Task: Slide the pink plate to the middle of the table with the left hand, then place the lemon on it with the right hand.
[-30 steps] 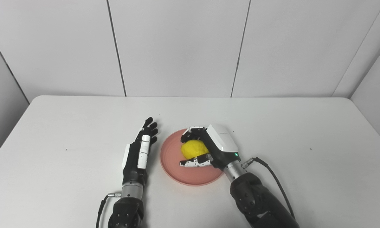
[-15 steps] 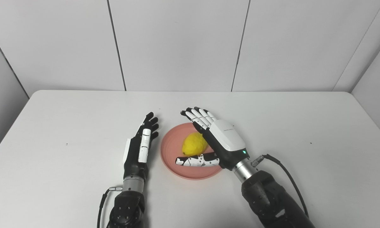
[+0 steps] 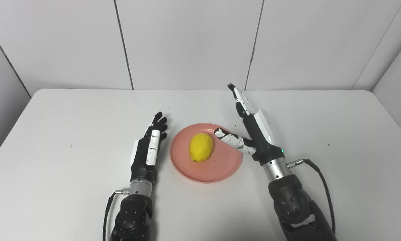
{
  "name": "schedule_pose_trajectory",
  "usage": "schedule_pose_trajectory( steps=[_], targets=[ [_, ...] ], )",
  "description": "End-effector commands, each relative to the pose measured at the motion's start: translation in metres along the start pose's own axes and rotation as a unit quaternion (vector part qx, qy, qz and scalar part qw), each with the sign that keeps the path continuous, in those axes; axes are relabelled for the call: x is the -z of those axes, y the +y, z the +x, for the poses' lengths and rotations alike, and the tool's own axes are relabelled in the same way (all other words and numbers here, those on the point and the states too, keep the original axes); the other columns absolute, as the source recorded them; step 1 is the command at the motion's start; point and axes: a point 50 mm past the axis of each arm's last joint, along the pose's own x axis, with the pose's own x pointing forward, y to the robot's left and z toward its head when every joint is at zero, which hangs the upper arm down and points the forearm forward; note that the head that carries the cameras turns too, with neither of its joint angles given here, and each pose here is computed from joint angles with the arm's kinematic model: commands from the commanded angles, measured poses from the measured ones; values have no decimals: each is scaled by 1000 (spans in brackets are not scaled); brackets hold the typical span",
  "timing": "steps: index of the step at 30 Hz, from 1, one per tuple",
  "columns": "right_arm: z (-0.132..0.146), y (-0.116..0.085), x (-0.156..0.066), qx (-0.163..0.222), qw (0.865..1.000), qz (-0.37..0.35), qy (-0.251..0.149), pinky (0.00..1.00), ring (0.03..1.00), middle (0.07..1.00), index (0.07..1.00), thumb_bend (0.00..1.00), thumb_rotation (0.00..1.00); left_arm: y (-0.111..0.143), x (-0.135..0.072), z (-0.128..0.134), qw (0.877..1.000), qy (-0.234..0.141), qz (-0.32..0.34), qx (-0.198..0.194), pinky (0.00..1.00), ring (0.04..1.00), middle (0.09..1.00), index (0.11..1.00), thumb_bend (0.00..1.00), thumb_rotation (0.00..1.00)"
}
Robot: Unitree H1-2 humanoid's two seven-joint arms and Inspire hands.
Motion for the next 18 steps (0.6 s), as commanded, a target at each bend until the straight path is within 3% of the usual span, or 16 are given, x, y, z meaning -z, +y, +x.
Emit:
schedule_pose_trajectory(
  steps=[1, 4, 7, 18],
  targets=[
    [9, -7, -7, 21, 998, 52, -15, 1000, 1000, 1000, 1000, 927, 1000, -1, -15, 8, 999, -36, 0, 9, 924, 926, 919, 907, 692, 1000],
    [7, -7, -4, 29, 995, 95, 6, 1000, 1000, 1000, 1000, 988, 1000, -1, -15, 8, 999, -42, 3, 10, 928, 932, 925, 916, 709, 1000],
    [6, -8, -2, 20, 989, 149, 10, 1000, 1000, 1000, 1000, 989, 1000, -1, -15, 8, 999, -50, 15, 12, 932, 938, 933, 925, 720, 1000],
    [-2, -9, 9, 10, 971, 238, 37, 1000, 1000, 1000, 1000, 1000, 1000, 1, -13, 11, 997, -68, 37, 28, 998, 996, 989, 976, 730, 1000]
  ],
)
